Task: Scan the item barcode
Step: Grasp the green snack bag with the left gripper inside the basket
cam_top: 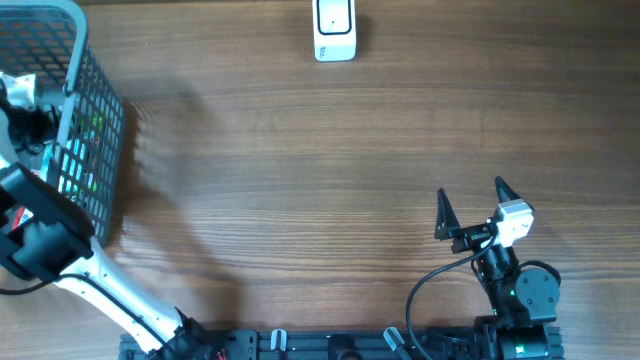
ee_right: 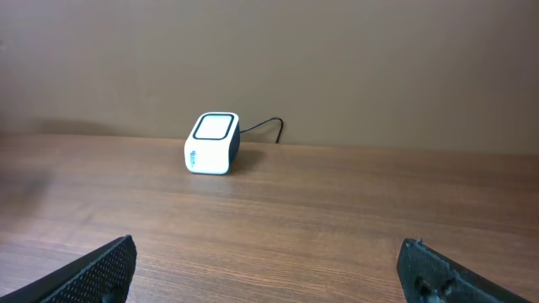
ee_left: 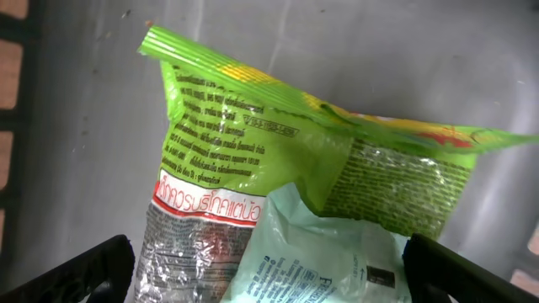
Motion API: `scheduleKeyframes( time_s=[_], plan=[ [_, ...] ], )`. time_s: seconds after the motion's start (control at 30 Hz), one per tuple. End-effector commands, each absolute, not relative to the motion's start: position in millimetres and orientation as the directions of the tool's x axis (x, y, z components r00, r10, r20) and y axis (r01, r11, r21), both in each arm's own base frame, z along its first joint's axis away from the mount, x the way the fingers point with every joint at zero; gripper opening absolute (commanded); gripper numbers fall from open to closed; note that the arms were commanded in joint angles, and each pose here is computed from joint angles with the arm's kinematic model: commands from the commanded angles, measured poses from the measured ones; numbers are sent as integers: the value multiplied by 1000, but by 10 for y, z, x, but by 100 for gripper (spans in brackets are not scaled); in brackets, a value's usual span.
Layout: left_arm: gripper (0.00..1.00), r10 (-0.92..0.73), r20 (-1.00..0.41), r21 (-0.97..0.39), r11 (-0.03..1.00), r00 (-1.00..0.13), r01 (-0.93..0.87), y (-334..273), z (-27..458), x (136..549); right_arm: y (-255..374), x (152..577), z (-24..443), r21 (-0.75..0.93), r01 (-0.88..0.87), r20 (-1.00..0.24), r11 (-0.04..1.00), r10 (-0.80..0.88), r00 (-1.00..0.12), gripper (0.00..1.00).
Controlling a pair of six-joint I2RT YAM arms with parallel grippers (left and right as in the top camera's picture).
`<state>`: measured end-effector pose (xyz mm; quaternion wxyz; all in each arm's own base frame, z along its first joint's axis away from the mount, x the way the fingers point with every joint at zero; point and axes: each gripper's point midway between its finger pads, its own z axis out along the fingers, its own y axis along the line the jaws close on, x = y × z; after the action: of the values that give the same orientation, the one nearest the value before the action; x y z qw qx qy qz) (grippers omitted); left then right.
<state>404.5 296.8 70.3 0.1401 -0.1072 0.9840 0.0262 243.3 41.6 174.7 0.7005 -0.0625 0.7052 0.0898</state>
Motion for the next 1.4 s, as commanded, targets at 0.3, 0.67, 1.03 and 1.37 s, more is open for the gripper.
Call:
scheduleKeyframes(
  time_s=[0.3, 0.67, 1.03, 1.37],
  plan=[
    [100, -163, -447, -89, 987, -880, -137, 3095, 925, 4128, 395, 2434, 1764, 26, -204, -1000, 979, 27, 0, 100],
    [100, -127, -413, -118, 989, -902, -85, 2699, 1025, 4208, 395, 2434, 1764, 26, -204, -1000, 979, 27, 0, 99],
    [100, -245, -220, -3, 968, -944, -251, 2580, 879, 4008, 395, 2434, 1764, 26, -204, -1000, 979, 27, 0, 100],
    [100, -267, -201, -6, 963, -943, -271, 2543, 871, 3979, 395, 2434, 1764, 26, -204, -1000, 979, 27, 0, 100]
  ],
)
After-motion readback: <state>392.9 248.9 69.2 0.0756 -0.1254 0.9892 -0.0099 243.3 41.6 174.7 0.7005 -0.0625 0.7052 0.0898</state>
